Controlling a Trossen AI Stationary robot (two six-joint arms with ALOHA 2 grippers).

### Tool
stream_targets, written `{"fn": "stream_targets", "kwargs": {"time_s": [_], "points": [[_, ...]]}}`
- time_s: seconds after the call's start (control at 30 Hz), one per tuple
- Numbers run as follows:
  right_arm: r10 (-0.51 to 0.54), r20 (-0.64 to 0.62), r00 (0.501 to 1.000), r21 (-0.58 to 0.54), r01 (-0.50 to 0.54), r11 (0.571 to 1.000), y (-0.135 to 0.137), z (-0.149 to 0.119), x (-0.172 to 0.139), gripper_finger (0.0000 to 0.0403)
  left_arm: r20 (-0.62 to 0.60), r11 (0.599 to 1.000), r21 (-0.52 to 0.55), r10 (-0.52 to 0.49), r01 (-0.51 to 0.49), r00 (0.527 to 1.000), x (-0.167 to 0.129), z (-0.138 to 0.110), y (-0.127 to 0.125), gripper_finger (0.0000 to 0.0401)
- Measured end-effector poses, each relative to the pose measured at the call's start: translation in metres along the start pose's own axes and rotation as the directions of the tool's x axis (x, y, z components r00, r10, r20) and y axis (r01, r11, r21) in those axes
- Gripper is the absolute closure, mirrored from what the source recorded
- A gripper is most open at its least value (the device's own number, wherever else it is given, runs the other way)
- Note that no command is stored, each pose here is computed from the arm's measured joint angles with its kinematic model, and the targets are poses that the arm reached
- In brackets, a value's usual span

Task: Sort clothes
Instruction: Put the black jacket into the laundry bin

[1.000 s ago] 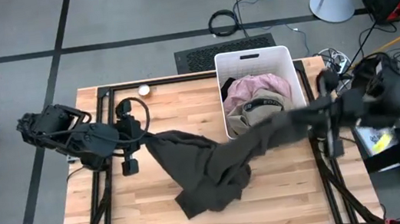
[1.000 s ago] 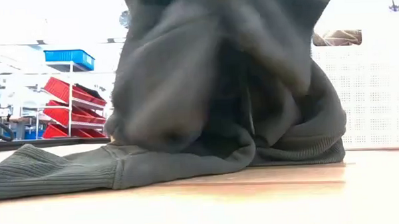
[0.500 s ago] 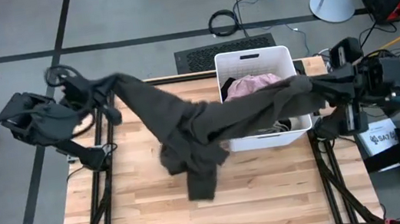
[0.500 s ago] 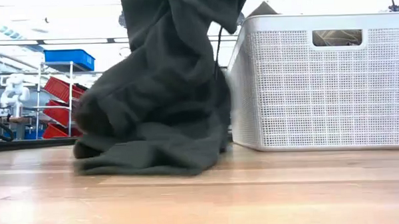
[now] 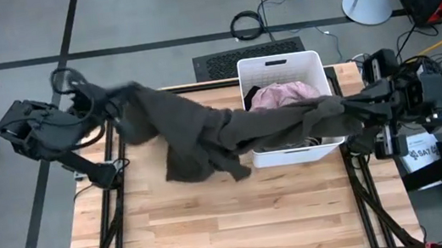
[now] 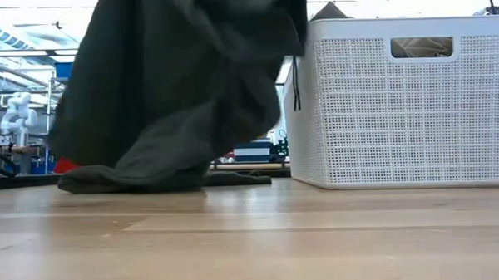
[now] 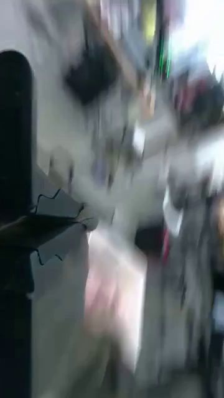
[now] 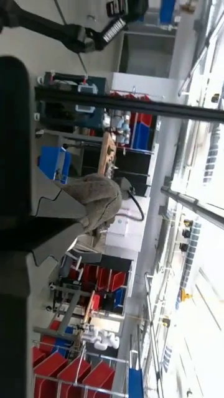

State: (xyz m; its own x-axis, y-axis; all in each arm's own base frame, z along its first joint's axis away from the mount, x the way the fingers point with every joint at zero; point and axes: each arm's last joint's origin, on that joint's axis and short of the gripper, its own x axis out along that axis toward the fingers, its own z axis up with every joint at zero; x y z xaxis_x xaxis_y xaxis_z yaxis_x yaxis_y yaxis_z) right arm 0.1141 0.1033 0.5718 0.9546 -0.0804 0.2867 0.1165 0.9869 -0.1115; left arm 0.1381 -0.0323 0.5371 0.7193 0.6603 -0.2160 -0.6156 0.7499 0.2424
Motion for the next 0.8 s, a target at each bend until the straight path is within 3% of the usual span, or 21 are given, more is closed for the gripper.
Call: {"fn": "stream_targets", "kwargs": {"time_s": [0.1, 0.17, 0.23, 0.3, 0.33, 0.43, 0.63, 0.73, 0.8], "points": [[0.018, -0.004, 1.0, -0.002, -0.018, 1.0, 0.002, 0.0, -0.002, 0.0403, -0.075, 0.945, -0.031, -0.328, 0.327, 0.942, -0.002, -0.003, -0.009, 0.0386], [0.027, -0.004, 1.0, 0.0, -0.027, 1.0, 0.003, 0.0, -0.003, 0.0403, -0.145, 0.841, -0.075, -0.542, 0.537, 0.828, -0.005, -0.007, -0.015, 0.0386], [0.039, -0.004, 0.999, 0.011, -0.039, 0.999, 0.004, 0.001, -0.004, 0.0403, -0.224, 0.711, -0.144, -0.701, 0.688, 0.678, -0.009, -0.011, -0.021, 0.0386], [0.059, -0.015, 0.998, 0.038, -0.059, 0.998, 0.006, -0.001, -0.005, 0.0403, -0.29, 0.627, -0.231, -0.775, 0.744, 0.562, -0.01, -0.017, -0.028, 0.0385], [0.074, -0.027, 0.997, 0.052, -0.072, 0.996, 0.008, -0.003, -0.006, 0.0403, -0.322, 0.609, -0.265, -0.786, 0.747, 0.527, -0.01, -0.021, -0.031, 0.0385], [0.132, -0.077, 0.988, 0.106, -0.124, 0.987, 0.013, -0.01, -0.008, 0.0403, -0.432, 0.63, -0.309, -0.76, 0.712, 0.485, -0.008, -0.036, -0.044, 0.0383], [0.27, -0.196, 0.943, 0.243, -0.22, 0.945, 0.028, -0.028, -0.013, 0.0403, -0.65, 0.743, -0.314, -0.622, 0.592, 0.436, 0.003, -0.08, -0.077, 0.035], [0.404, -0.281, 0.871, 0.317, -0.314, 0.895, 0.044, -0.043, -0.013, 0.0403, -0.74, 0.757, -0.349, -0.585, 0.553, 0.332, 0.009, -0.106, -0.096, 0.0324], [0.446, -0.347, 0.825, 0.357, -0.324, 0.876, 0.057, -0.054, -0.012, 0.0403, -0.784, 0.763, -0.375, -0.564, 0.526, 0.26, 0.013, -0.124, -0.109, 0.0305]]}}
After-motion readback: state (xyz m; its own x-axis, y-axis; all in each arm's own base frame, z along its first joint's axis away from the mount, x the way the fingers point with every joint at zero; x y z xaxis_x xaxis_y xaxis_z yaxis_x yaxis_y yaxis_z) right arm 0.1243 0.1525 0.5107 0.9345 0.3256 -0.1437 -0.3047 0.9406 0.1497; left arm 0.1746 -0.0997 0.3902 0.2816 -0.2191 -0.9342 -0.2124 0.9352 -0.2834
